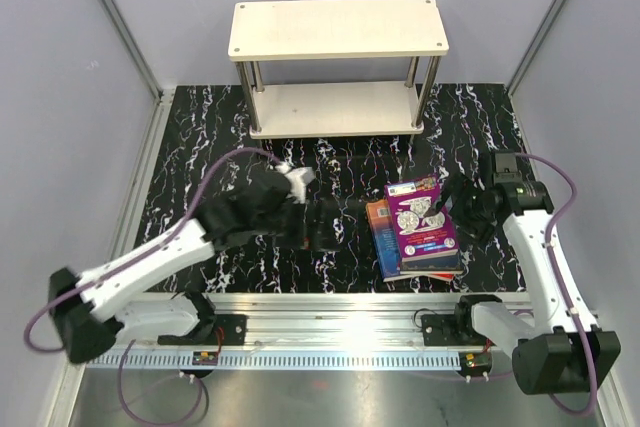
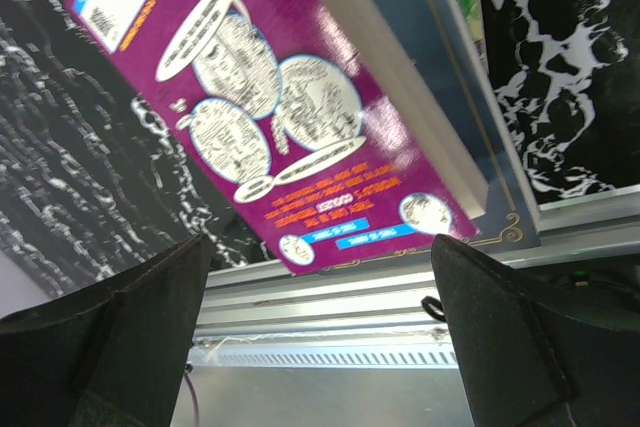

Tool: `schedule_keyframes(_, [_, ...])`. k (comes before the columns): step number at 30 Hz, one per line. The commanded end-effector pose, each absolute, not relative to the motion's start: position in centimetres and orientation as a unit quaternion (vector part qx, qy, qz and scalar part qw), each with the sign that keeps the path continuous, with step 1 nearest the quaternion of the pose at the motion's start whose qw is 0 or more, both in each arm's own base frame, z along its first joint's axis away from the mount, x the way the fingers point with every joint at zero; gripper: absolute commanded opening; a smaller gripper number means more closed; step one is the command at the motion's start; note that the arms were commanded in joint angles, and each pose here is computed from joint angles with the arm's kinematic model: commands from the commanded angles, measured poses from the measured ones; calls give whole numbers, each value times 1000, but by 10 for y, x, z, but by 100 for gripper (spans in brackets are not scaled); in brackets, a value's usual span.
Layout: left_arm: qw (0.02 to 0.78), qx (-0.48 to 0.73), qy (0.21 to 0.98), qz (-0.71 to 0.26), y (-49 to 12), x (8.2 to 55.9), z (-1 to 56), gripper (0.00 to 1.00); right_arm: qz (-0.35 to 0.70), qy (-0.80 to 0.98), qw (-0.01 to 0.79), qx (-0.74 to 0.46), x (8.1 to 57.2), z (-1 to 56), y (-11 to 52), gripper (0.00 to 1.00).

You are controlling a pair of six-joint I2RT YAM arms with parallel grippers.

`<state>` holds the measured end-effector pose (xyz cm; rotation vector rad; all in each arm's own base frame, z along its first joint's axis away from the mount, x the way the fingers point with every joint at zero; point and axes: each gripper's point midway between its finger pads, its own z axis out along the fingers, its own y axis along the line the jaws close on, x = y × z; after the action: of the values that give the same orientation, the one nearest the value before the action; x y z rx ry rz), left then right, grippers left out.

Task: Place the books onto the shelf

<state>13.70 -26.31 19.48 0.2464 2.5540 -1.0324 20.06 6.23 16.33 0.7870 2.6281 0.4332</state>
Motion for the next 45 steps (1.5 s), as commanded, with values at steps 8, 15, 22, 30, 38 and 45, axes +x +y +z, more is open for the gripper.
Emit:
schedule_keyframes(8, [205, 127, 885, -398, -417, 181, 226, 99, 132, 934, 165, 287, 225, 141, 57, 100])
schedule_keyframes(15, [187, 120, 906, -360, -443, 203, 195, 99, 143, 936, 157, 281, 255, 137, 62, 99])
schedule_keyframes(22, [154, 109, 922, -339, -458, 213, 149, 99, 104, 948, 148, 264, 251, 123, 49, 98])
schedule_keyframes(30, [133, 93, 927, -340, -466, 225, 117, 99, 69, 957, 130, 252, 246, 119, 39, 96])
schedule_keyframes(38, [147, 80, 908, -384, -488, 237, 127, 99, 117, 957, 109, 240, 246, 111, 57, 84])
schedule_keyframes(45, [153, 80, 896, -409, -502, 243, 138, 99, 145, 959, 99, 223, 250, 107, 67, 44])
